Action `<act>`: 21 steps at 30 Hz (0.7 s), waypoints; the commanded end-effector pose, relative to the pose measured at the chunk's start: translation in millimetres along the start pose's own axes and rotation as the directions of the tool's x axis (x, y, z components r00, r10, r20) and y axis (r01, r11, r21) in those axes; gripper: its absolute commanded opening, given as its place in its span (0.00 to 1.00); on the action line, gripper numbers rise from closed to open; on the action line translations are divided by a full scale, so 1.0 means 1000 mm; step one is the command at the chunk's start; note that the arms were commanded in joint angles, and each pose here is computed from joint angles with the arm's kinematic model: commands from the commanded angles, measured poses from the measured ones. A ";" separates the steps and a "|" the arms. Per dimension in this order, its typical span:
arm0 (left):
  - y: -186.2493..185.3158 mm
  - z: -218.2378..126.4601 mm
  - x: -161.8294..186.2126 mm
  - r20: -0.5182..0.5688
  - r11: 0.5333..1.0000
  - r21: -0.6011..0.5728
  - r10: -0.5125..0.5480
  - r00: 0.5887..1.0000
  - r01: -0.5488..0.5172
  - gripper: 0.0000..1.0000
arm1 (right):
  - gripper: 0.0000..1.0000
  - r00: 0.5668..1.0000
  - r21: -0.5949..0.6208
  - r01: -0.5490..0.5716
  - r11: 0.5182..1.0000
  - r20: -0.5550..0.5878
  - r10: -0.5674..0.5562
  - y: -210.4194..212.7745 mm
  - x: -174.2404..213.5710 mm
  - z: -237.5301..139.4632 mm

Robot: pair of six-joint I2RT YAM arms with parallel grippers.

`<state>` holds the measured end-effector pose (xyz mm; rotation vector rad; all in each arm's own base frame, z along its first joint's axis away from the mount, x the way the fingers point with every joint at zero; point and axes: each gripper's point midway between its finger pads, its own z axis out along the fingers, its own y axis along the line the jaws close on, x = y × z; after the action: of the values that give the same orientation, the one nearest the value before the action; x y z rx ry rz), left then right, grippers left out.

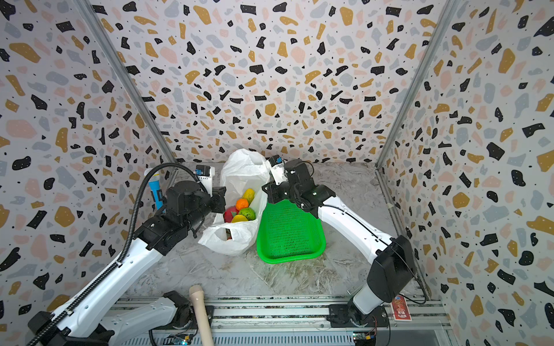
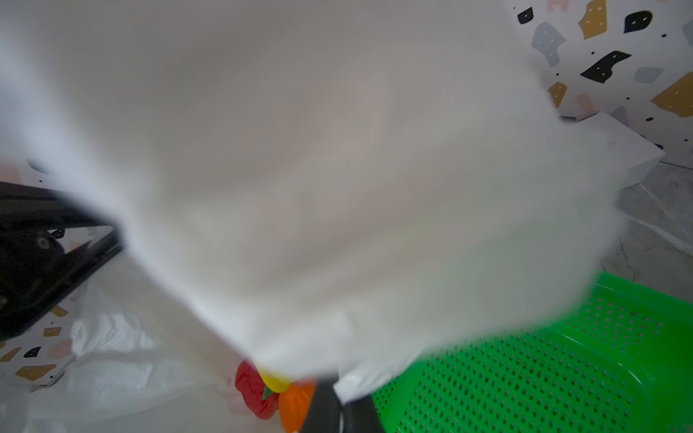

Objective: Place the fruits into the plastic bag

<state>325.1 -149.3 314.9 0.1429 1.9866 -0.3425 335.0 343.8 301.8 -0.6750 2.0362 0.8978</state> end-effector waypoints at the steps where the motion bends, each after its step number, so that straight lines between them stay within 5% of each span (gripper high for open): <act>1: 0.015 0.010 0.016 -0.052 0.999 -0.045 -0.007 0.999 0.005 0.00 | 0.00 0.995 -0.025 0.044 0.999 0.088 -0.041 0.019 -0.036 -0.032; 13: 0.010 0.045 0.019 -0.073 0.997 0.006 -0.074 0.995 0.075 0.00 | 0.00 0.979 -0.087 0.056 0.995 0.202 -0.038 0.036 -0.079 -0.077; 21: 0.003 0.032 0.006 -0.045 0.993 0.045 -0.110 0.993 0.112 0.00 | 0.00 0.997 -0.007 -0.071 0.997 0.012 0.071 -0.017 -0.015 -0.016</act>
<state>350.5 -154.9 263.1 0.1029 2.1246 -0.3968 340.4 321.8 341.3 -0.6271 1.9924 0.9553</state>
